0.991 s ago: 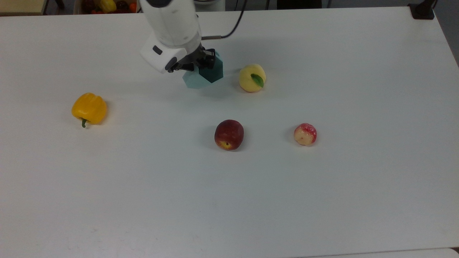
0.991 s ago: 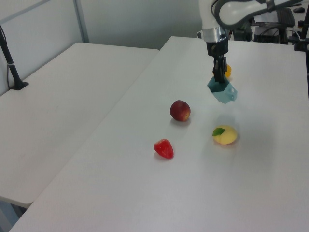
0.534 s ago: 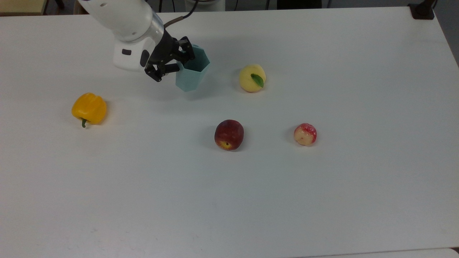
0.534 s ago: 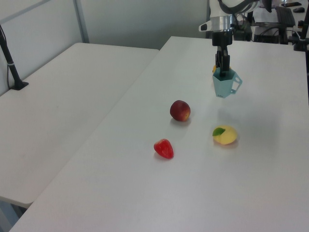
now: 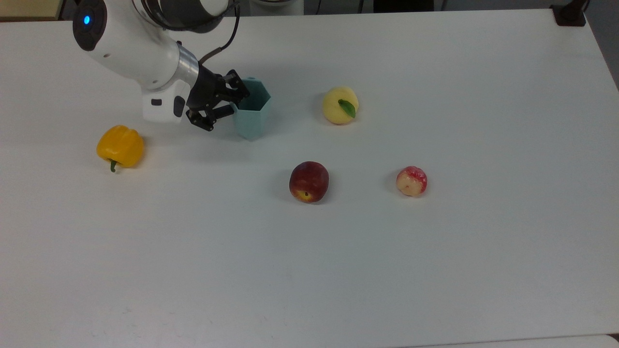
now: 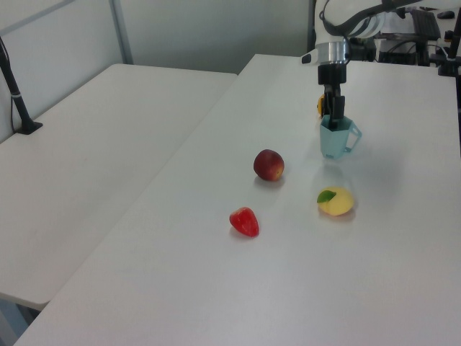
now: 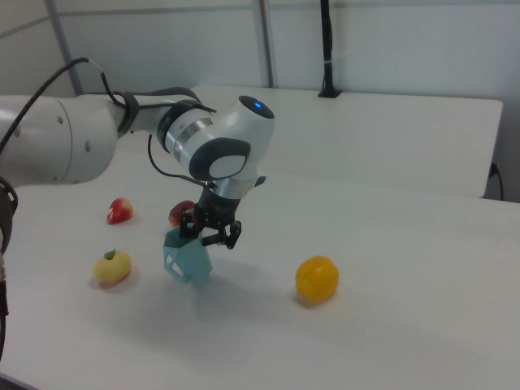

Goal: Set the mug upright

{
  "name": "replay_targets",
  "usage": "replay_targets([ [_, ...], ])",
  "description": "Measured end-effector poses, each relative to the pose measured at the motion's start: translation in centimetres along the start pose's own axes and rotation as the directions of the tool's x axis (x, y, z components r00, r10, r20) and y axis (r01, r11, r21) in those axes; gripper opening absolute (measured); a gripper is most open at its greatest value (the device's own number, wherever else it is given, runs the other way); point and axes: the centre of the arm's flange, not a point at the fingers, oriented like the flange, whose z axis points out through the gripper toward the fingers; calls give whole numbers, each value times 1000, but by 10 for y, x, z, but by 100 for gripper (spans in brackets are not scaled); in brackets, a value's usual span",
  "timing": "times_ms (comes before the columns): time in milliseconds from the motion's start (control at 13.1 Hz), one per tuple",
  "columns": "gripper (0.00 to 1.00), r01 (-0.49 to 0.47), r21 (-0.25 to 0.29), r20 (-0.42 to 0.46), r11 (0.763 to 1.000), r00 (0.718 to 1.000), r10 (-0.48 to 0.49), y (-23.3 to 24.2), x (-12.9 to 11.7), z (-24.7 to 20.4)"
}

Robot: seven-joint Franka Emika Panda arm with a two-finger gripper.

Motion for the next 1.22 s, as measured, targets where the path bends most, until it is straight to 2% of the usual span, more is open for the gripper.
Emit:
replay_targets([
  [458, 2, 66, 9, 6, 998, 998, -66, 12, 1, 18],
  [610, 19, 67, 9, 5, 998, 998, -67, 12, 1, 18],
  [763, 50, 70, 5, 3, 998, 998, -70, 12, 2, 16],
  [915, 73, 80, -12, -10, 997, 997, -80, 9, 6, 5],
  [991, 89, 89, -31, -24, 996, 996, -90, 5, 9, -8],
  [1068, 99, 95, -44, -33, 995, 995, -96, 0, 10, -17],
  [1220, 100, 103, -56, -42, 993, 994, -106, -15, 10, -39],
])
